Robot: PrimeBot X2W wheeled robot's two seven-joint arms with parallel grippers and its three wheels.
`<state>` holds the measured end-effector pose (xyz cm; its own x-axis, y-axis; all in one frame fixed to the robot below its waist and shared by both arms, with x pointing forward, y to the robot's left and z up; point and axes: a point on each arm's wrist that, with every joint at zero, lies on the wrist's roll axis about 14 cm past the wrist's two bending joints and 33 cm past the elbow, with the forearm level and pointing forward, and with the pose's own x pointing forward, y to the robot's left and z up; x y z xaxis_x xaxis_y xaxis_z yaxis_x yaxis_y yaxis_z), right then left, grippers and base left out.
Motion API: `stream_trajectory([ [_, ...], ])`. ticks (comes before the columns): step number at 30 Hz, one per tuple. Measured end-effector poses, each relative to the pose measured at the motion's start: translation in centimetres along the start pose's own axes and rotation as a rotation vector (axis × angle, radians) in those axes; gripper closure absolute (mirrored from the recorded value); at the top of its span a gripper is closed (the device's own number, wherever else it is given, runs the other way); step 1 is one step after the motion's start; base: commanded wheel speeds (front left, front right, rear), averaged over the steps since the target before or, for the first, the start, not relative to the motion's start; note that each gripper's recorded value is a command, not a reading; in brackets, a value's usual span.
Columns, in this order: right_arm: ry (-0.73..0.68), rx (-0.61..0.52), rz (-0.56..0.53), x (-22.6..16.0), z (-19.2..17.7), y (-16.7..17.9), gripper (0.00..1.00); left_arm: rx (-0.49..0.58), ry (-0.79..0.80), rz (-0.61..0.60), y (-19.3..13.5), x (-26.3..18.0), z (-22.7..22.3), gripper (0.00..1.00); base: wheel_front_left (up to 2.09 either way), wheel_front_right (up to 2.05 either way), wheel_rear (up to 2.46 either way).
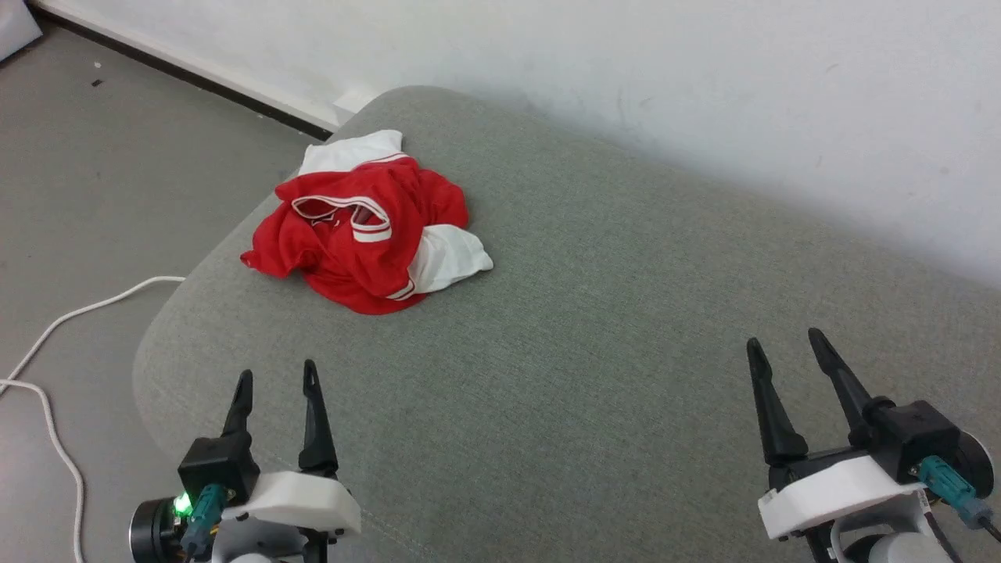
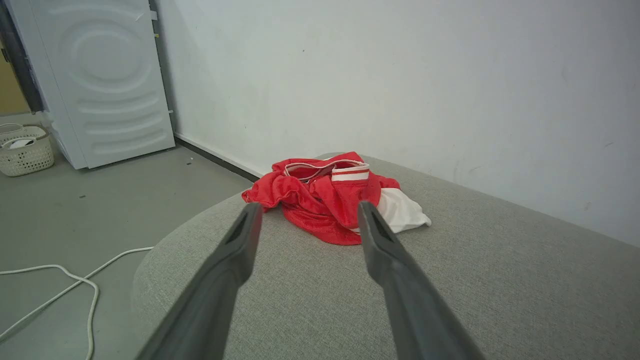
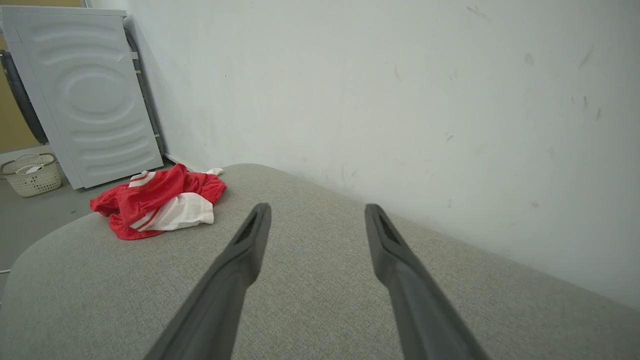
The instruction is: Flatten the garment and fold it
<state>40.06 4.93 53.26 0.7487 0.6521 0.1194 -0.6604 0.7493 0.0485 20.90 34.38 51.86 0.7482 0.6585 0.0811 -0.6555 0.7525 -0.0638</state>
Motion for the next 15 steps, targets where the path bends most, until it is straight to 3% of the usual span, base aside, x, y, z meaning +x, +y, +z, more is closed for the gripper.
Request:
stream_trajectory([
  [15,-0.013,0.027,0.081,1.6,-0.3,2.6,0.0,-0.008,-0.025,0.109,3.1,-1.4,0.4,0.0,-0.02,-0.02,-0.02],
])
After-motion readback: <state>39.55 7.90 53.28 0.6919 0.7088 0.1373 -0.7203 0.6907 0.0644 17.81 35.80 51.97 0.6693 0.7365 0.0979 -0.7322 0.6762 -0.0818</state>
